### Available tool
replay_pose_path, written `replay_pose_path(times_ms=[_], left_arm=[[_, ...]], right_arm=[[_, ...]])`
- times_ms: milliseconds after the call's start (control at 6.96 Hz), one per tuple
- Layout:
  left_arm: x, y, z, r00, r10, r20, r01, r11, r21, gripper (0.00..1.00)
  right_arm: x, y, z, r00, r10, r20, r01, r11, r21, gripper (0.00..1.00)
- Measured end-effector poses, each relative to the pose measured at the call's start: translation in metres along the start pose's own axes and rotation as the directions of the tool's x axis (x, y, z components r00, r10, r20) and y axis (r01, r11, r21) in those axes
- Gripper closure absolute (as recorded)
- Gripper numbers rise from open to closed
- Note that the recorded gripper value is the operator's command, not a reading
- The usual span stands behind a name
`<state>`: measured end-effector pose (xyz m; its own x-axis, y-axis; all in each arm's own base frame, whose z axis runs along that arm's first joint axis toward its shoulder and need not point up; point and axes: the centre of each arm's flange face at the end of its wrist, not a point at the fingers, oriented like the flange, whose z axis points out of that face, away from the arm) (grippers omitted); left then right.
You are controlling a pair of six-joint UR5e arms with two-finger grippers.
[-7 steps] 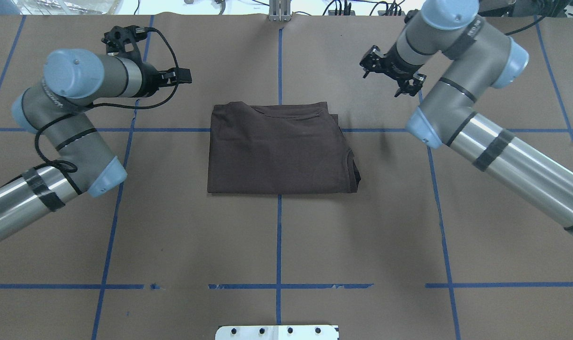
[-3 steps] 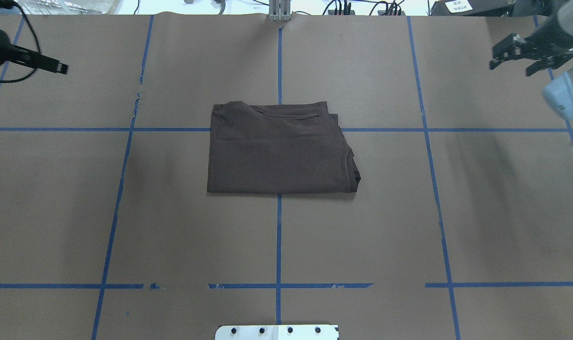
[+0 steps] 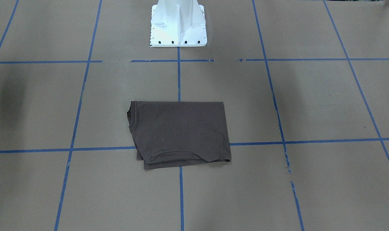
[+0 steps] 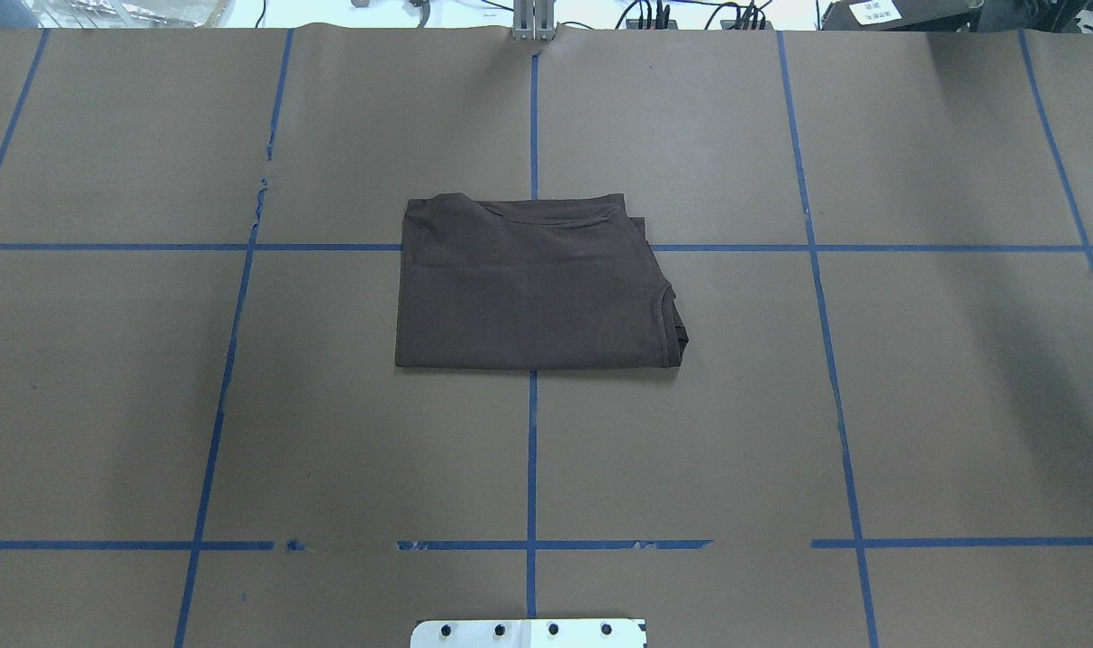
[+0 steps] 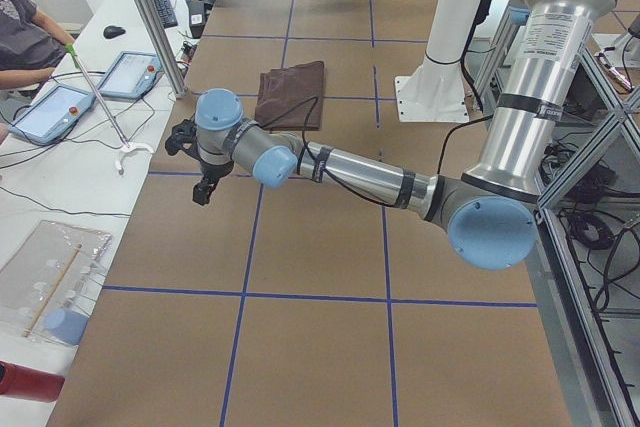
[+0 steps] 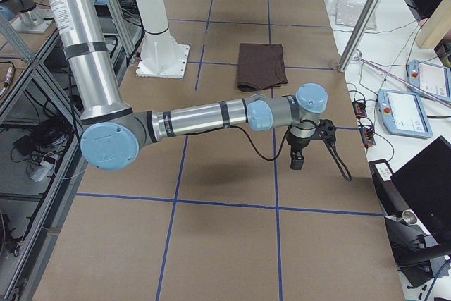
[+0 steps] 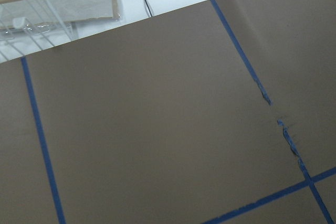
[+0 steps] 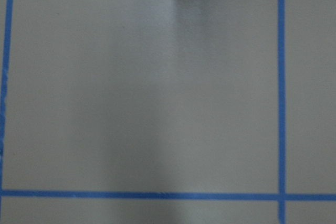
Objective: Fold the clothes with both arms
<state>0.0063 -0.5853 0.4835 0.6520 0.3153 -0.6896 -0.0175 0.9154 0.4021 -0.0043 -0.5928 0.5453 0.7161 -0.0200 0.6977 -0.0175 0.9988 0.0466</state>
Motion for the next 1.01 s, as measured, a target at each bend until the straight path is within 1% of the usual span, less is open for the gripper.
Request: replay_pose_path(times_ms=[144,288,431,719,1006], left_arm=[[-0.015,0.049,-0.002,1.0,-0.008,0.009,0.009,0.997,-0.076,0.0],[-0.029,0.082,0.005,0.999,-0.04,0.01,0.041,0.99,-0.133,0.0],[-0.038,0.099,0.013,0.996,-0.09,0.003,0.09,0.982,-0.167,0.0],[-0.041,0.105,0.017,0.993,-0.117,-0.008,0.114,0.978,-0.176,0.0],[-0.047,0.107,0.019,0.991,-0.133,-0.002,0.131,0.974,-0.183,0.0]], right_arm=[[0.007,0.017,-0.005,1.0,0.001,-0.008,-0.001,1.0,-0.016,0.0],[0.011,0.027,-0.005,1.0,0.004,-0.015,-0.005,1.0,-0.026,0.0],[0.013,0.03,-0.004,1.0,0.005,-0.019,-0.006,1.0,-0.031,0.0],[0.013,0.031,-0.002,1.0,0.005,-0.02,-0.005,0.999,-0.034,0.0],[0.011,0.031,0.001,1.0,0.008,-0.012,-0.008,0.999,-0.038,0.0]])
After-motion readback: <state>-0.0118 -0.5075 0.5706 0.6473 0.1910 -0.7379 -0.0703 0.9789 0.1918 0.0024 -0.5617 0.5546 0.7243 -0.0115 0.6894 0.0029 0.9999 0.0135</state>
